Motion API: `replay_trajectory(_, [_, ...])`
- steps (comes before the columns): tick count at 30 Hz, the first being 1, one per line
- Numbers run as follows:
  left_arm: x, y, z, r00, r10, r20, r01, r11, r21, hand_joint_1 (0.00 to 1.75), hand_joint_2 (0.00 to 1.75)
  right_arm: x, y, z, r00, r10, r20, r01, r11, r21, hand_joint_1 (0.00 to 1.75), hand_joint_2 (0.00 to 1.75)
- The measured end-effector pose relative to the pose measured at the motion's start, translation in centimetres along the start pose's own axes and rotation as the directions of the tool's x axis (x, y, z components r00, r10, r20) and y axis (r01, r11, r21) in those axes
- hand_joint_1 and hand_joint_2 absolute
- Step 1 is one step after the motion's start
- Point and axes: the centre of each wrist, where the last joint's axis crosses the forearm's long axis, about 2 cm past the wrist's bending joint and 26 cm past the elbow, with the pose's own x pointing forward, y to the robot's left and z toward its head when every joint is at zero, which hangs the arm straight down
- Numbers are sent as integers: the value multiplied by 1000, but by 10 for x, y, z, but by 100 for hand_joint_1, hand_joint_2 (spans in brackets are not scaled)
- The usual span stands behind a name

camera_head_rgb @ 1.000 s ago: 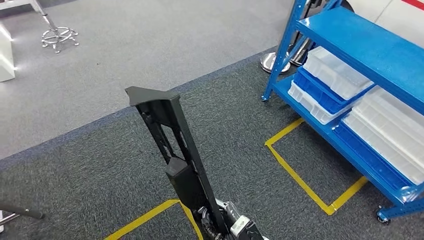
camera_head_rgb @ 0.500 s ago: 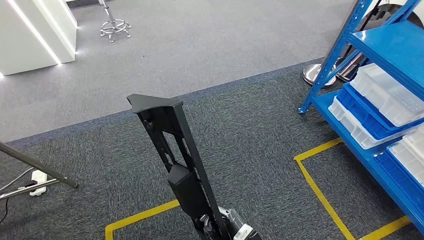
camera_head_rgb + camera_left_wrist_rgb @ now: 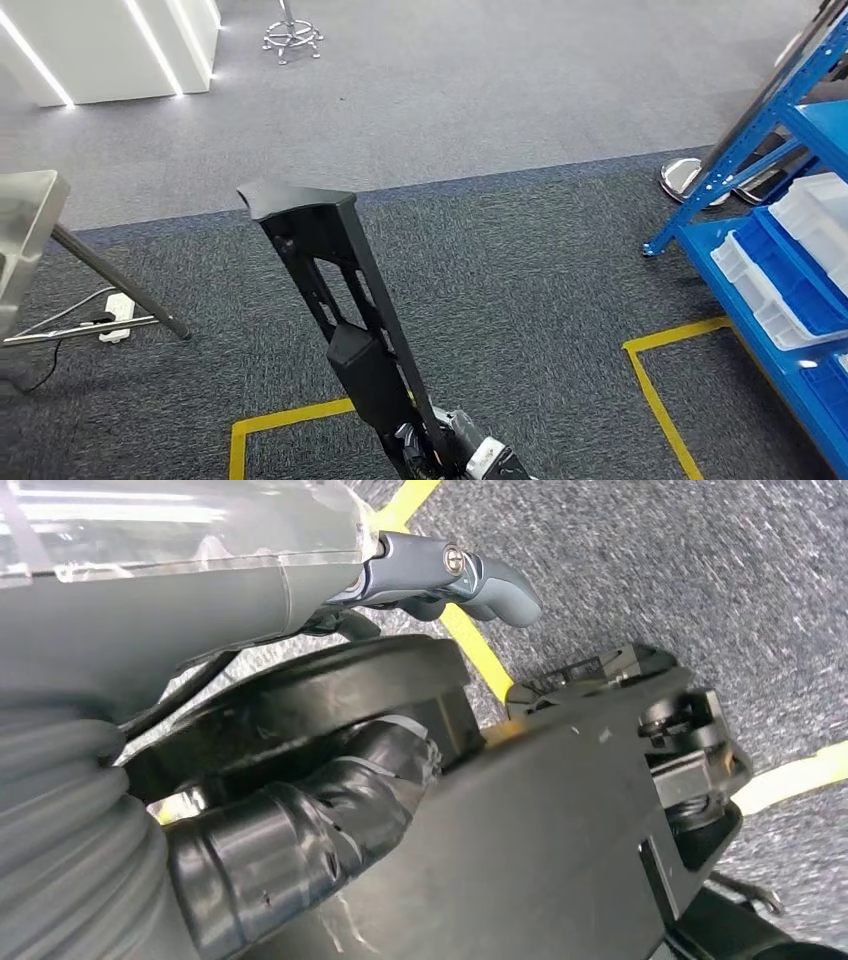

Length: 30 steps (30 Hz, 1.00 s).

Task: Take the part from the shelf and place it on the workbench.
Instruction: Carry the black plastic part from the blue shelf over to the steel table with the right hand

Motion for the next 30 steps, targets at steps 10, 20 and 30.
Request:
replay_trajectory(10, [-3,30,-2,999,38,-29,-38,999,19,0,175,3,-6,-12,998,-46,31,43,996,77,175,175])
replay_trajectory(20, [-11,41,-3,998,42,-41,-40,998,40,0,175,5,-11,-15,998,-42,41,39,995,91,175,175])
replay_trajectory(30, [-9,42,-3,999,40,-35,-39,999,36,0,175,8,-16,-21,998,-41,54,35,993,109,175,175])
